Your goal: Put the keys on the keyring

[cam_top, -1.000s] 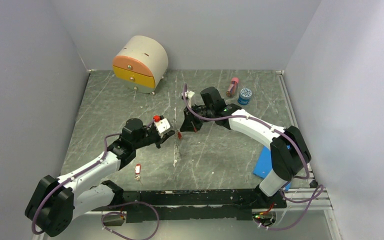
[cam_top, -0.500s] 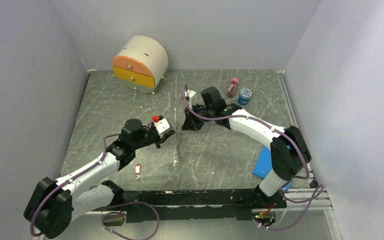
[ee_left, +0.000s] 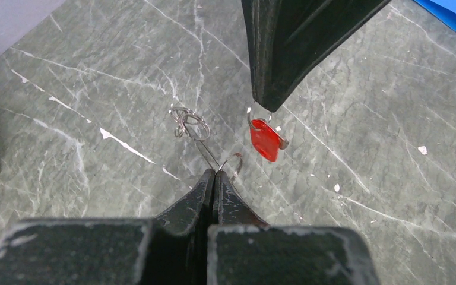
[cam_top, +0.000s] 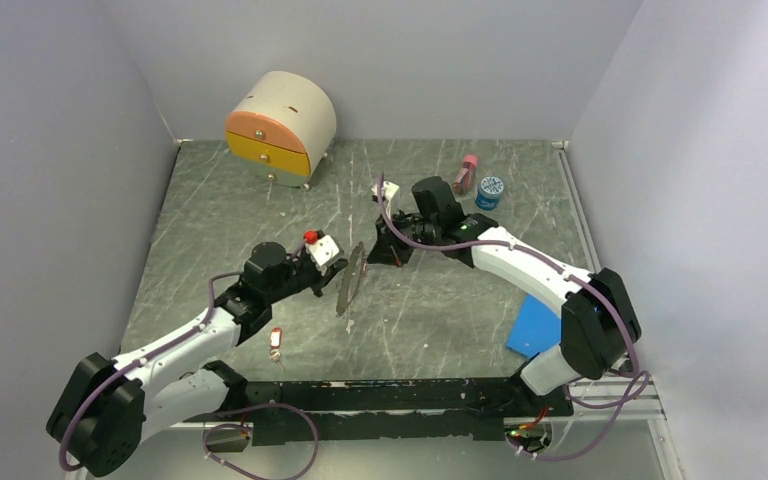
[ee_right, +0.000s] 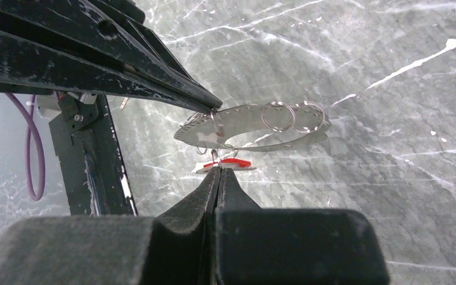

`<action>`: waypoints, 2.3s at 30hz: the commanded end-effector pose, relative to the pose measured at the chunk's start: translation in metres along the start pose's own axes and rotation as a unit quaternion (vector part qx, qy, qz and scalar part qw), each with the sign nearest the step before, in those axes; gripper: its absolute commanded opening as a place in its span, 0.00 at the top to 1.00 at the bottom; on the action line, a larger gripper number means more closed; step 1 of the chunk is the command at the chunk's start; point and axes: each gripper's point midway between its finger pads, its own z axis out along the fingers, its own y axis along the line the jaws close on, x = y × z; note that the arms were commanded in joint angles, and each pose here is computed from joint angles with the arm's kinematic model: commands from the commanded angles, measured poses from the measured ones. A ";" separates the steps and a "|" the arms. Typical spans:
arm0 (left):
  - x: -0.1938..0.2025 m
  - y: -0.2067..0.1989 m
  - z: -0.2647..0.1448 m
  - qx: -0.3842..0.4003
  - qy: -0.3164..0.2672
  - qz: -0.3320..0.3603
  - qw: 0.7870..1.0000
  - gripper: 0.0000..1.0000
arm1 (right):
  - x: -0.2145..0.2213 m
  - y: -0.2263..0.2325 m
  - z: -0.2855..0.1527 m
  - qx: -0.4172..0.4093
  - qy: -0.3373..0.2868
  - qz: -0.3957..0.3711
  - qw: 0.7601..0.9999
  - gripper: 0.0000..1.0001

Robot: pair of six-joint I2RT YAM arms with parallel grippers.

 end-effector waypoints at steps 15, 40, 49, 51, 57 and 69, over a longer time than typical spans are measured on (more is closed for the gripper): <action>-0.014 -0.003 -0.002 -0.024 -0.031 0.022 0.999 0.97 | -0.012 0.011 0.022 0.006 0.001 -0.028 1.000 1.00; -0.013 -0.004 -0.001 -0.024 -0.028 0.021 0.999 0.98 | -0.027 0.011 0.018 0.019 -0.030 -0.027 0.999 1.00; -0.013 -0.002 -0.002 -0.029 -0.027 0.023 0.999 0.97 | -0.017 0.007 0.021 0.022 -0.019 -0.022 0.999 1.00; -0.013 -0.003 -0.001 -0.028 -0.027 0.023 0.999 0.98 | -0.012 0.006 0.023 0.021 -0.016 -0.020 0.999 1.00; -0.012 -0.003 -0.001 -0.029 -0.026 0.019 0.999 0.98 | -0.002 0.002 0.024 0.030 -0.009 -0.017 0.999 1.00; -0.012 -0.003 -0.001 -0.031 -0.028 0.015 0.999 0.98 | 0.007 -0.009 0.030 0.050 0.005 -0.001 0.999 1.00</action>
